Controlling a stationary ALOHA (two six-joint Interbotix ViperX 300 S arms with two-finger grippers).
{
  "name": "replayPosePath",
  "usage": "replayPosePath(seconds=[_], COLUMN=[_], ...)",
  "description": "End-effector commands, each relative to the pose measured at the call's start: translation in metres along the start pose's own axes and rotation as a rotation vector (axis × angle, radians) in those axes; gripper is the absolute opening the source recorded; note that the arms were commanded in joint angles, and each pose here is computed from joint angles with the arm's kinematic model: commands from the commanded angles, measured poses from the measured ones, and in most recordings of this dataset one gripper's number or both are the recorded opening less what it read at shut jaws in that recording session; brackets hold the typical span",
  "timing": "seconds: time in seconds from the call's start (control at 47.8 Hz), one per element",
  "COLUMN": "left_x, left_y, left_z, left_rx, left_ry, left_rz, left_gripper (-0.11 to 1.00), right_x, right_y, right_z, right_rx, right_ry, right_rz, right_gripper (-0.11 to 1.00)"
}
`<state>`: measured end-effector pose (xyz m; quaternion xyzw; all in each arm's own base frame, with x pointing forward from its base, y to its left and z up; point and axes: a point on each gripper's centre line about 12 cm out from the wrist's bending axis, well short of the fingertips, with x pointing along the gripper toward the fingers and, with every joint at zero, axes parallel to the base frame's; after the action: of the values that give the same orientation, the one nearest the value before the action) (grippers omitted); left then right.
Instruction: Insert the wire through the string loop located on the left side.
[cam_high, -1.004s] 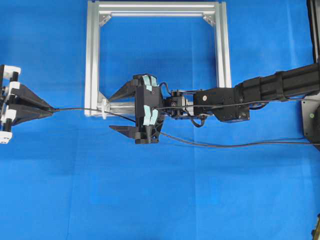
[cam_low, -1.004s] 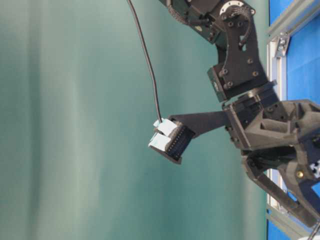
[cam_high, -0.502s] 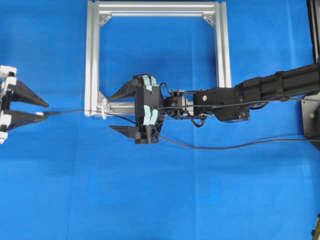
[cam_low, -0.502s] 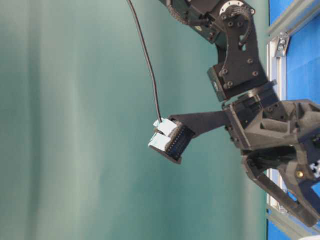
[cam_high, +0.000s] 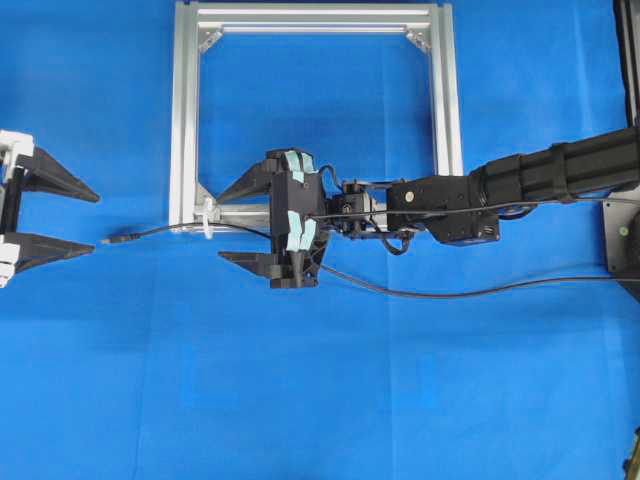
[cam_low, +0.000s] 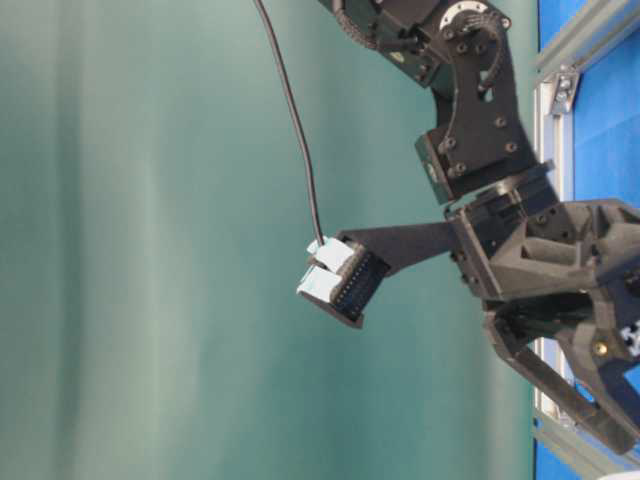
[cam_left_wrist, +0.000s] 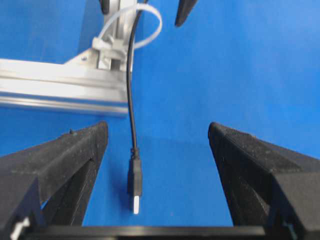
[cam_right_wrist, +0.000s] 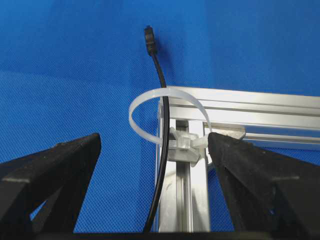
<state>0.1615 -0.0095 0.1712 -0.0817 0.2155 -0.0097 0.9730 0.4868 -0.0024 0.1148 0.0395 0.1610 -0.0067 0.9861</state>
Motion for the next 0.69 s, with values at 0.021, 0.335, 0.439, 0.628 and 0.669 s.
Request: replayPosePath(seconds=[0.021,0.335,0.439,0.628,0.669], left_x=[-0.004,-0.027,-0.032,-0.032,-0.032], left_y=[-0.004,-0.010,-0.011,-0.011,-0.011], left_z=[0.020,0.052,0.059,0.059,0.059], left_rx=[0.006,0.026,0.026,0.026,0.026], left_ry=[-0.077,-0.255,-0.289,-0.290,-0.292], left_rz=[-0.015,-0.044,-0.050,-0.050,-0.050], left_gripper=[0.75,0.75,0.75,0.75,0.75], right_x=[-0.008,-0.038,-0.048,-0.060,-0.060], right_y=[0.003,0.008,0.009,0.010,0.010], right_z=[0.034,0.087,0.103,0.117,0.117], right_rx=[0.003,-0.011,-0.015,-0.020,-0.021], right_ry=[-0.058,-0.093,-0.104,-0.118,-0.118], right_rz=[0.004,0.008,0.009,0.010,0.010], right_gripper=[0.97,0.97,0.97,0.97,0.97])
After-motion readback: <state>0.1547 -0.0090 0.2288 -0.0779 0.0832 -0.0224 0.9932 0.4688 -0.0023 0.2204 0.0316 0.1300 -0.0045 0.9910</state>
